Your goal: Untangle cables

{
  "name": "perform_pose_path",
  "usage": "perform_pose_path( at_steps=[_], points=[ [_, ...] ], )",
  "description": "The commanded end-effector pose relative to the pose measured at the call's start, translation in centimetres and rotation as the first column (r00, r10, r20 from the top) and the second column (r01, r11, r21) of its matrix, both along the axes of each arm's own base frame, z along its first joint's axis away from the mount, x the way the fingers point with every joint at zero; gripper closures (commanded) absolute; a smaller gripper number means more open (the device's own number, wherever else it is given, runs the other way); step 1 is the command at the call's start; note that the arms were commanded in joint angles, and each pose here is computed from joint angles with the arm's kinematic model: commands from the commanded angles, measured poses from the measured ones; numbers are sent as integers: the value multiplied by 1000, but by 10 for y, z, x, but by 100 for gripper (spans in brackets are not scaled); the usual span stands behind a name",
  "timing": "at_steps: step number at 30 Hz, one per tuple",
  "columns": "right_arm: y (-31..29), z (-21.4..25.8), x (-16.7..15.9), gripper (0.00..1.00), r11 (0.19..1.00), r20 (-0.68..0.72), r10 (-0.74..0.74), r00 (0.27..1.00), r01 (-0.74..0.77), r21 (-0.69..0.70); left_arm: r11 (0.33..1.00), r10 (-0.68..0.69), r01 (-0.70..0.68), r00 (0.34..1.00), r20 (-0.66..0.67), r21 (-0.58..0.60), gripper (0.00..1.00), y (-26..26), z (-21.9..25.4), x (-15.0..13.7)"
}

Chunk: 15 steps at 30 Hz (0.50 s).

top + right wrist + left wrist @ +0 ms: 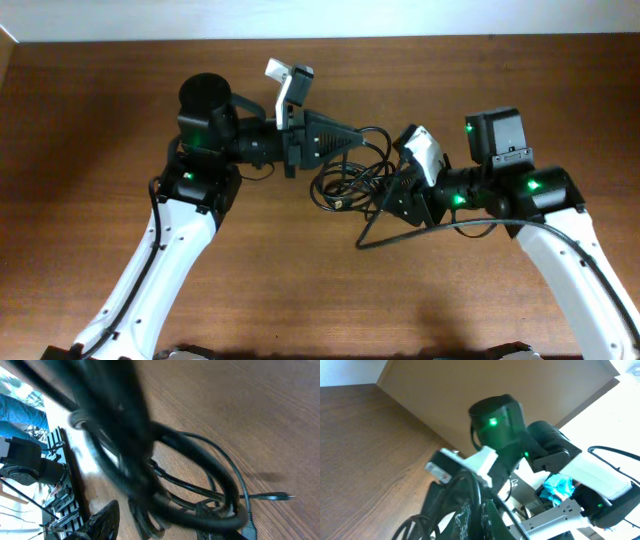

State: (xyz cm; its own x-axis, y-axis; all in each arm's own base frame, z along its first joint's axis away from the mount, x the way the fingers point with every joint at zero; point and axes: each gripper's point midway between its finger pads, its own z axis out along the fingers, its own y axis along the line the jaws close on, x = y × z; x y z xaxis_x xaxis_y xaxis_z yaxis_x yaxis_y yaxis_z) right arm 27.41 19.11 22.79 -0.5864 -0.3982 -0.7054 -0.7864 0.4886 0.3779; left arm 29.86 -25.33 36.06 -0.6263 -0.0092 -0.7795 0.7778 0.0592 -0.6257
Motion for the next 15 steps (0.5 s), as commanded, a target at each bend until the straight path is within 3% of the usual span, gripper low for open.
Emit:
perform_pose_path(
  at_steps=[1,5,10,15],
  points=[
    [3,-2,3,66,1000,-14,16,1000,-16,15,1000,-25,25,1000,12,-8,100,-2,6,-5],
    [3,-4,1,96,1000,-25,16,1000,-15,12,1000,-13,13,1000,12,-8,100,-2,6,-3],
    [1,-6,-8,96,1000,-68,17,998,-17,5,999,54,-54,999,3,1,100,-1,4,9],
    [-1,5,-18,96,1000,-51,18,999,-17,11,972,225,-214,964,-143,94,100,9,-26,34]
  ],
)
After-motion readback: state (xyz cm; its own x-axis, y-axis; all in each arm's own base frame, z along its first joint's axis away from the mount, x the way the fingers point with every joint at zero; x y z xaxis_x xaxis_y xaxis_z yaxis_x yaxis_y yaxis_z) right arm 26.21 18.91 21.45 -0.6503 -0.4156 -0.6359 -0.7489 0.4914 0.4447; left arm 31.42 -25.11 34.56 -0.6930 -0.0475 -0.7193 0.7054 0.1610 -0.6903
